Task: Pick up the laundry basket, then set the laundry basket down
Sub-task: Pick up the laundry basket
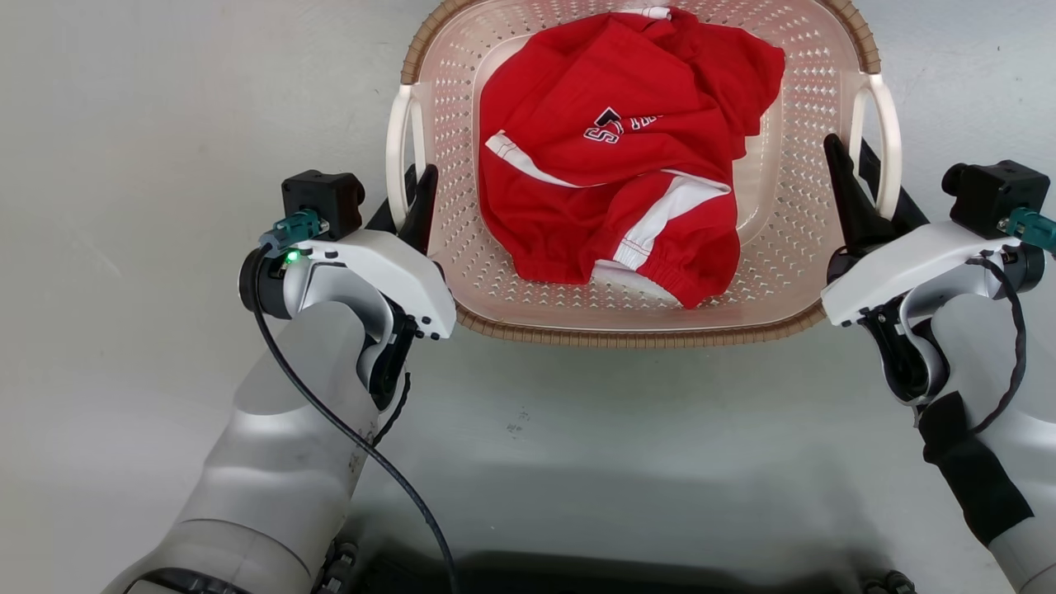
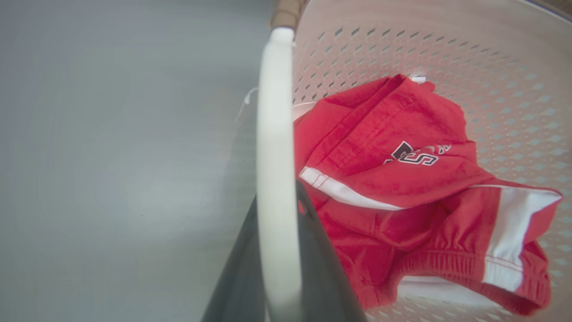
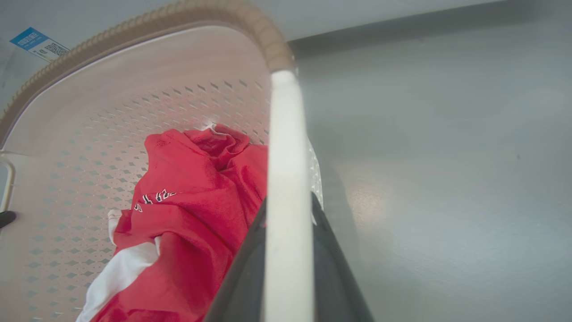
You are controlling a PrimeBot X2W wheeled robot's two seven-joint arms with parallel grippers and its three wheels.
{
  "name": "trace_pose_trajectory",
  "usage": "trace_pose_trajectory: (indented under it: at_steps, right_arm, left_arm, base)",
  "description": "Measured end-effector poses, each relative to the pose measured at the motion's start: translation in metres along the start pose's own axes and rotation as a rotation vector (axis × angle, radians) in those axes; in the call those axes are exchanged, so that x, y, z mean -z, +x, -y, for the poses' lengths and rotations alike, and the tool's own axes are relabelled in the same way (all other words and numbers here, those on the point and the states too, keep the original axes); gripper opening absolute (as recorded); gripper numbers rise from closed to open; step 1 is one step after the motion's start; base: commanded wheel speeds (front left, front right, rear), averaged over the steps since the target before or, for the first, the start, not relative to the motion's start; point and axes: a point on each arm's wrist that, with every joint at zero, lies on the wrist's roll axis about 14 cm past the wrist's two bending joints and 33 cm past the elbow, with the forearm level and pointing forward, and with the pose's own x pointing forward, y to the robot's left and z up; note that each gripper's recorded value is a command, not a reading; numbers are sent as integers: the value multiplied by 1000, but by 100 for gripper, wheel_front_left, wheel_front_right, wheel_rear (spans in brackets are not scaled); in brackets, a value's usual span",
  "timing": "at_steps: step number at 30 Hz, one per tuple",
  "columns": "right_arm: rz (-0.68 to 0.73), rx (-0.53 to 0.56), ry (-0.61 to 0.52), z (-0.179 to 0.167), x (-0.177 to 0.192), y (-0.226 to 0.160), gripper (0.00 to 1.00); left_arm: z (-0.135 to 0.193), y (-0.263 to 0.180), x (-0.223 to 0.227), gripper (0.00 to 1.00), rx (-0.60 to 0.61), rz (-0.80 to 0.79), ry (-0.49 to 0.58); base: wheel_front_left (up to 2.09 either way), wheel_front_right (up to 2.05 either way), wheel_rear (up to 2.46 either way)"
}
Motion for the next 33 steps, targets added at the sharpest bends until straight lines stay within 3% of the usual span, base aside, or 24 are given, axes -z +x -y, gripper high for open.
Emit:
trace_pose_trajectory:
  at_steps: [33]
  right_arm:
    - [-105, 35, -71, -3, 12, -11, 0]
  left_arm:
    - [13, -15, -3, 0, 8, -36, 22]
  base:
    - [0, 0, 0]
